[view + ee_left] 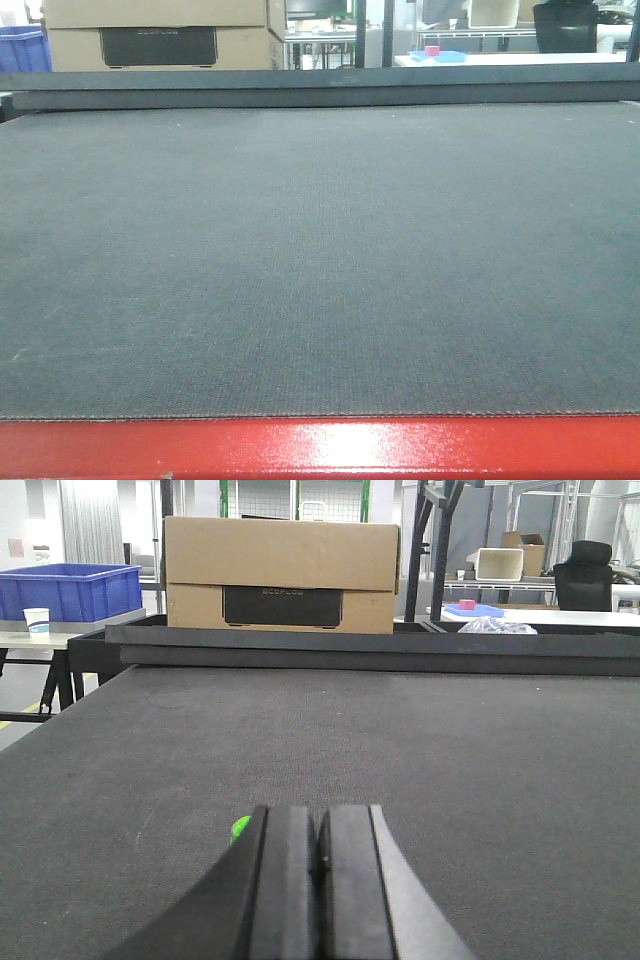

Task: Grab block from conveyor and place in blue bin
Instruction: 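Lower left gripper toward green brick and right gripper toward blue brick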

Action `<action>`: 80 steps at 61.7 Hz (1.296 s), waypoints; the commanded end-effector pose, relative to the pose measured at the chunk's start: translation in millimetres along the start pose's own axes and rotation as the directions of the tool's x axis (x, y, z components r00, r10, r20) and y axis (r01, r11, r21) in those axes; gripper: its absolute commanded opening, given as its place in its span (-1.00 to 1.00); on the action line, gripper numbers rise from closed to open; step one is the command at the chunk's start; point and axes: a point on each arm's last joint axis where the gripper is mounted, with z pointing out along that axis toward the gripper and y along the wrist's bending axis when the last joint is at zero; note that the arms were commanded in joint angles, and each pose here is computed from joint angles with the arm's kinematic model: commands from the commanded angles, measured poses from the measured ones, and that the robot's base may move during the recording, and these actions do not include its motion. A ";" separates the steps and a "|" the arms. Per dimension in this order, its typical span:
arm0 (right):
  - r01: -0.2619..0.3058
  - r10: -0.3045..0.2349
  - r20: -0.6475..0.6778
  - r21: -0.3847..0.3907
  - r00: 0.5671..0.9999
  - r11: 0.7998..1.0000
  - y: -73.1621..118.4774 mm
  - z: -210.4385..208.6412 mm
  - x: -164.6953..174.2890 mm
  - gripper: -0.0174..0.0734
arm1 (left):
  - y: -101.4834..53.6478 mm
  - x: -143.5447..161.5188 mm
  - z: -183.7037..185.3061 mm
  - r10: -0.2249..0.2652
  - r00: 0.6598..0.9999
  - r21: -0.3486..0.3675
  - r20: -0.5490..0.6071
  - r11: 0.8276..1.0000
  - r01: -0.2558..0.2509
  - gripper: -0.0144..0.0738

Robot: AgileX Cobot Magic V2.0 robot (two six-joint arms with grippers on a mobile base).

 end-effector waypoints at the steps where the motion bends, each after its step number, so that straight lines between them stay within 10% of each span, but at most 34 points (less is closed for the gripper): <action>1: 0.002 -0.002 0.026 0.004 1.000 1.000 -0.2 -0.4 -2.2 -0.97 | -0.4 -2.9 -0.5 -0.007 1.000 0.007 0.027 1.000 0.007 -0.92; 51: 0.001 -0.002 0.131 0.006 0.991 1.000 -0.4 -1.1 -11.8 -0.97 | -0.3 -4.5 -0.6 -0.007 0.999 0.006 0.036 1.000 0.007 -0.92; 70: 0.003 -0.002 0.212 -0.001 0.977 1.000 1.3 -19.0 -86.3 -0.97 | 0.4 -91.3 -16.4 -0.007 0.999 0.003 0.034 1.000 0.007 -0.92; 80: 0.004 -0.004 -0.012 -0.009 1.000 1.000 2.7 -20.9 -121.5 -0.97 | 0.7 -135.7 -9.2 -0.007 0.998 0.002 -0.070 1.000 0.008 -0.92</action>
